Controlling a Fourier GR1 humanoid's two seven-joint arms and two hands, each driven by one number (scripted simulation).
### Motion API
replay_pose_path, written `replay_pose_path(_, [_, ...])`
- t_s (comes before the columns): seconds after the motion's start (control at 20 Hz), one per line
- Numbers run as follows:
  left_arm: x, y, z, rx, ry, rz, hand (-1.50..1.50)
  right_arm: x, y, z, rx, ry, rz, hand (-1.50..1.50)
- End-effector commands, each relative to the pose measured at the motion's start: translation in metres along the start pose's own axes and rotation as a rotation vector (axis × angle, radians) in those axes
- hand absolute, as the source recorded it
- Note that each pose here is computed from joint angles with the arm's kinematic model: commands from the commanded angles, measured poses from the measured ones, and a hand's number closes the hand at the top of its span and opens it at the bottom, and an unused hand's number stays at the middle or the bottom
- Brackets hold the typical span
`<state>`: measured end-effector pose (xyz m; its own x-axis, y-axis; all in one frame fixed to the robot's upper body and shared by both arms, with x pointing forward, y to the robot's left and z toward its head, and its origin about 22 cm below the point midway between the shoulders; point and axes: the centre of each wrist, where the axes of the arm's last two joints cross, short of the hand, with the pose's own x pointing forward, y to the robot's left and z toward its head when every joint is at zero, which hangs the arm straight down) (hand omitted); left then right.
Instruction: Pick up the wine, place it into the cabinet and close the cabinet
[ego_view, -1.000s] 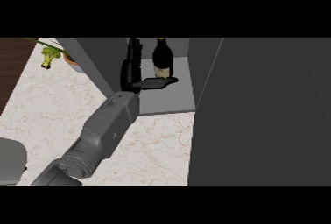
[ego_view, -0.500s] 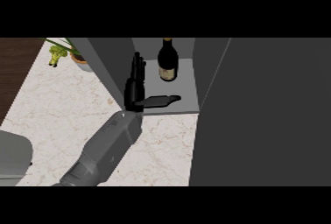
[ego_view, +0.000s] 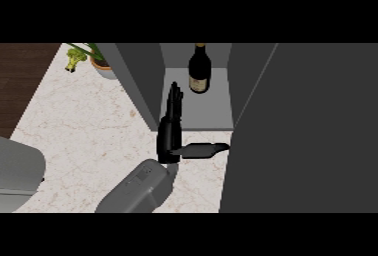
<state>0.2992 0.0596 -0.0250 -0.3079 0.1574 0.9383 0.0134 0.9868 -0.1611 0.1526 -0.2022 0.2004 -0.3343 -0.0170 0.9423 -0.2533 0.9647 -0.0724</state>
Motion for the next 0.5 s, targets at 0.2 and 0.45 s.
replay_pose_path(0.2, [0.041, 0.000, 0.048, 0.007, -0.020, 0.074, -1.50, 0.022, -0.001, 0.014, 0.000, -0.034, -0.017, -1.50])
replay_pose_path(0.45, [0.063, -0.002, 0.079, 0.061, -0.029, 0.045, -1.50, 0.008, -0.010, 0.007, 0.015, -0.026, 0.005, -1.50])
